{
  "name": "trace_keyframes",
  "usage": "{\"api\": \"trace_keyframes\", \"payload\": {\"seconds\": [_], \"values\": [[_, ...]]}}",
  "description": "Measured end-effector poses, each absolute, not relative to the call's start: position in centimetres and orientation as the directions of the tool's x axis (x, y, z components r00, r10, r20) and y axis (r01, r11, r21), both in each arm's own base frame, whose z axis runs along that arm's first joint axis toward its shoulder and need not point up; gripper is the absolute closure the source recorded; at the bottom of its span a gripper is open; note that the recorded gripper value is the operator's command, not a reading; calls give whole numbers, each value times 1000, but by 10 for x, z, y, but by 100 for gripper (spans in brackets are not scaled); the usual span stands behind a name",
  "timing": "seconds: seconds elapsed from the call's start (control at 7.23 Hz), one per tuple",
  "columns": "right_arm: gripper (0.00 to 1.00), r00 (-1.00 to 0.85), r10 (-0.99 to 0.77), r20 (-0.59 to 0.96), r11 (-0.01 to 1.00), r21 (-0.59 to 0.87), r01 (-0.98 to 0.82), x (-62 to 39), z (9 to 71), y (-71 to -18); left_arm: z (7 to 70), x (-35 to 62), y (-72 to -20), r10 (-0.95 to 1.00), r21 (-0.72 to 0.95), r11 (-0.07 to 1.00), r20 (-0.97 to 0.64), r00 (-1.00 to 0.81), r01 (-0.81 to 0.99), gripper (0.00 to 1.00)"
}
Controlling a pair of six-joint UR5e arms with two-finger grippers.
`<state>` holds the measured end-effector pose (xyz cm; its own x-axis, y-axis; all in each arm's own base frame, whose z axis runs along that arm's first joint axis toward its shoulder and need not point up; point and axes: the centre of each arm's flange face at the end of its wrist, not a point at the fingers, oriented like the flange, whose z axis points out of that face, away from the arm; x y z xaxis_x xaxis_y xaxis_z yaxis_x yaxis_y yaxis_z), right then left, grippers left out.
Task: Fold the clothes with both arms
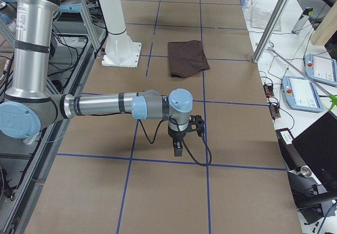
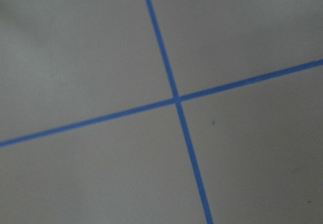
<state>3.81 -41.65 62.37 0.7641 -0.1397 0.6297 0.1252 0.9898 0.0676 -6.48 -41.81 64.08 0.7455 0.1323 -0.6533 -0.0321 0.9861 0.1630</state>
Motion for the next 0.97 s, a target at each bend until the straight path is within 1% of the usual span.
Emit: {"api": "trace_keyframes", "payload": {"seconds": [0.14,0.28,0.55,0.97], "values": [[0,764,-135,631,990,61,124,39,627,-413,661,-65,-396,85,102,995,-694,715,-19,0],[0,763,-133,633,991,59,124,39,627,-412,667,-64,-387,48,54,998,-713,699,-13,0],[0,762,-132,634,991,59,123,39,627,-411,646,-63,-401,12,2,1000,-716,698,-16,0],[0,762,-131,634,991,57,123,40,628,-408,622,-63,-415,39,32,999,-703,710,-23,0]]}}
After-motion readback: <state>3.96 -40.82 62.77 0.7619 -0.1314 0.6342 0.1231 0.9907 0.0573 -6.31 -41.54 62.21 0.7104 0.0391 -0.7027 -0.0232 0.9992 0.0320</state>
